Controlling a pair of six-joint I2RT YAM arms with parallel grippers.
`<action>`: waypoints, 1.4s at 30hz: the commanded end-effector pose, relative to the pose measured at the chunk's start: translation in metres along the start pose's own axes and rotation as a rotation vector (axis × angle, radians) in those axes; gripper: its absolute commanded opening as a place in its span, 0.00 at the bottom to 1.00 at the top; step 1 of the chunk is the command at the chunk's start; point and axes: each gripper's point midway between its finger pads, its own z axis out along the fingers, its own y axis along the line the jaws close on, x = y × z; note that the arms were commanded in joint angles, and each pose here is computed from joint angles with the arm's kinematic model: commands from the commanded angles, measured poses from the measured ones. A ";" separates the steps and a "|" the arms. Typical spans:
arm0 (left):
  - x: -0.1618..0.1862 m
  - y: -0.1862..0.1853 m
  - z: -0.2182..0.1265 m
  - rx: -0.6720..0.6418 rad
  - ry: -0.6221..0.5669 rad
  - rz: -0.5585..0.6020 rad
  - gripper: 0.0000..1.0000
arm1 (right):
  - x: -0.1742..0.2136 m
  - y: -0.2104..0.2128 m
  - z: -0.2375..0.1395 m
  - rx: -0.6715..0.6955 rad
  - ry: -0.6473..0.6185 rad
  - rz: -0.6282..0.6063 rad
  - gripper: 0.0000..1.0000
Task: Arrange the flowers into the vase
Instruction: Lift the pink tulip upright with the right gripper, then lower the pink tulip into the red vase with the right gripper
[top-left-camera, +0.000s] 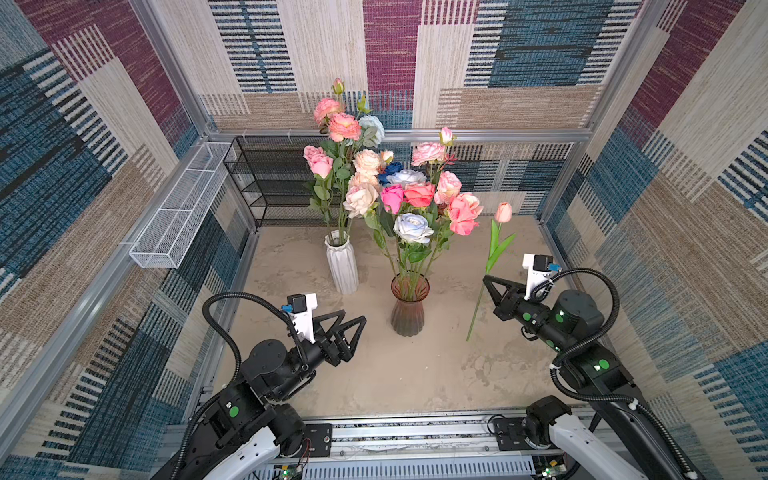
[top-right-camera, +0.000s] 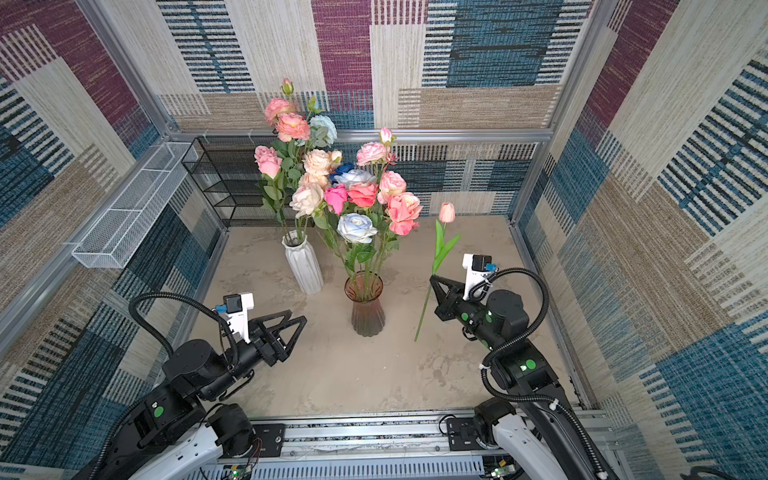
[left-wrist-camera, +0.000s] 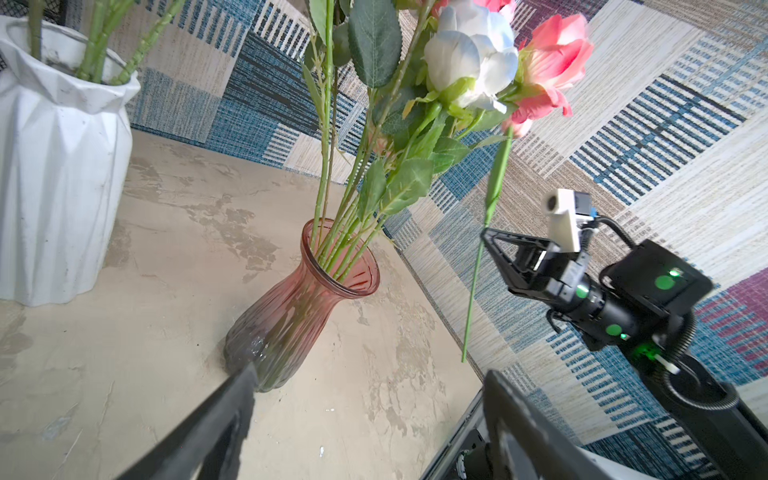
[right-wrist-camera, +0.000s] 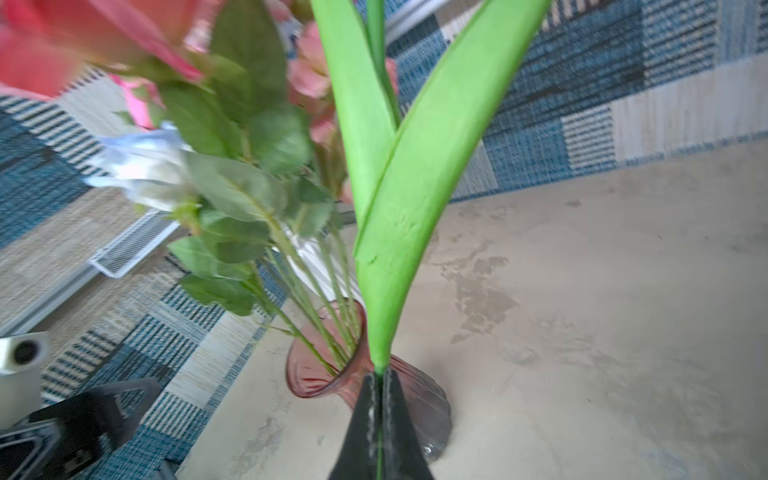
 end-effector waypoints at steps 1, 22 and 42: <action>-0.001 0.006 0.000 -0.033 -0.006 -0.007 0.87 | -0.022 0.021 -0.002 -0.067 -0.095 -0.042 0.00; -0.005 0.010 0.005 -0.075 -0.009 -0.003 0.87 | -0.070 0.143 -0.019 -0.496 -0.282 -0.269 0.00; -0.006 0.005 0.007 -0.063 0.006 0.002 0.86 | -0.032 0.133 0.043 -0.214 -0.524 -0.449 0.00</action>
